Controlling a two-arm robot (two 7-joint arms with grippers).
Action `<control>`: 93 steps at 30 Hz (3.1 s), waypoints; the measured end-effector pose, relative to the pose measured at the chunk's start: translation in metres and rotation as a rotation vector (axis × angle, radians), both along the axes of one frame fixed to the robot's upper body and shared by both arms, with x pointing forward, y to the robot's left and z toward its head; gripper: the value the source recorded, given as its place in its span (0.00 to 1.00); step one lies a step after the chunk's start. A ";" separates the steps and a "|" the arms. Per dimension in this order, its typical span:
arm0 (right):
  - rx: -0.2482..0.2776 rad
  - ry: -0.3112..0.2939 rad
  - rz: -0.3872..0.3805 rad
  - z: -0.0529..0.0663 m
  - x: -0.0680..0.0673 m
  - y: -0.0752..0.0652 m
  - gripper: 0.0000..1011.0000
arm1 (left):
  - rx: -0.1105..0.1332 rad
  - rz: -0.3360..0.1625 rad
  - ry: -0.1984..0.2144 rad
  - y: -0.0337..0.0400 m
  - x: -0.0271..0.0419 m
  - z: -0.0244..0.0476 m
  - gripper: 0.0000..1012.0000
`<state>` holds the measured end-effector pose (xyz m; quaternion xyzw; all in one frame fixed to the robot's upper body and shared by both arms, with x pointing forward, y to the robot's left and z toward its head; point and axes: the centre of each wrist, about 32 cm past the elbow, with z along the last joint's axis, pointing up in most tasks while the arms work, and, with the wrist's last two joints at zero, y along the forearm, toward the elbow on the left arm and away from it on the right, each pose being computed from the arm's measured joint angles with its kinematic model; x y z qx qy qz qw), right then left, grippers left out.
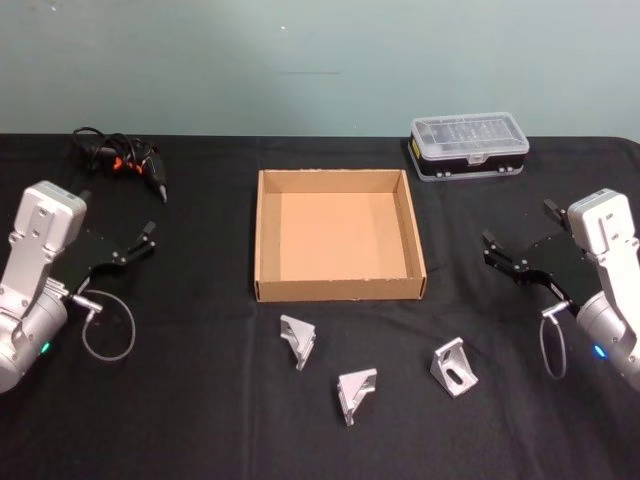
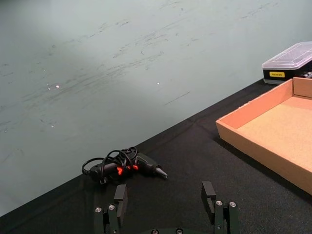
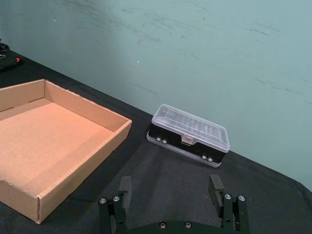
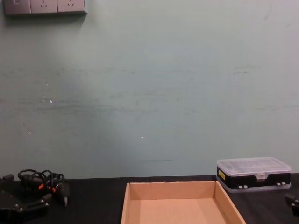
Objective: Use one hand to pick up the angle iron from the table and place it into the box.
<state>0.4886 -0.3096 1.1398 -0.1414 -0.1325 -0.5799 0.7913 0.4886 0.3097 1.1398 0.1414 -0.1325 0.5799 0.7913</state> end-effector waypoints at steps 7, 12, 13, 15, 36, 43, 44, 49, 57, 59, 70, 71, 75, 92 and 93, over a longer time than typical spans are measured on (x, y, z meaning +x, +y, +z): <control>0.000 0.000 0.000 0.000 0.000 0.000 0.99 | 0.000 0.000 0.000 0.0000 0.0000 0.0000 0.99; 0.000 0.000 0.000 0.000 0.000 0.000 0.99 | 0.000 0.000 0.000 0.0000 0.0000 0.0000 0.99; 0.000 0.000 0.000 0.000 0.000 0.000 0.99 | 0.000 0.000 0.000 0.0000 0.0000 0.0000 0.99; 0.000 0.000 0.000 0.000 0.000 0.000 0.99 | 0.000 0.000 0.000 0.0000 0.0000 0.0000 0.99; 0.000 0.000 0.000 0.000 0.000 0.000 0.99 | 0.000 0.000 0.000 0.0000 0.0000 0.0000 0.99; 0.000 0.000 0.000 0.000 0.000 0.000 0.99 | 0.000 0.000 0.000 0.0000 0.0000 0.0000 0.99; 0.000 0.000 0.000 0.000 0.000 0.000 0.99 | 0.000 0.000 0.000 0.0000 0.0000 0.0000 0.99; 0.000 0.000 0.000 0.000 0.000 0.000 0.99 | 0.000 0.000 0.000 0.0000 0.0000 0.0000 0.99; 0.000 0.000 0.000 0.000 0.000 0.000 0.99 | 0.000 0.000 0.000 0.0000 0.0000 0.0000 0.99; 0.000 0.000 0.000 0.000 0.000 0.000 0.99 | 0.000 0.000 0.000 0.0000 0.0000 0.0000 0.99; 0.000 0.000 0.000 0.000 0.000 0.000 0.99 | 0.000 0.000 0.000 0.0000 0.0000 0.0000 0.99; 0.000 0.000 0.000 0.000 0.000 0.000 0.99 | 0.000 0.000 0.000 0.0000 0.0000 0.0000 0.99; 0.000 0.000 0.000 0.000 0.000 0.000 0.99 | 0.000 0.000 0.000 0.0000 0.0000 0.0000 0.99; 0.042 0.004 -0.009 0.005 -0.005 -0.004 0.99 | 0.000 0.000 0.000 0.0000 0.0000 0.0000 0.99; 0.049 0.006 -0.007 0.006 -0.006 -0.005 0.99 | 0.000 0.000 0.000 0.0000 0.0000 0.0000 0.99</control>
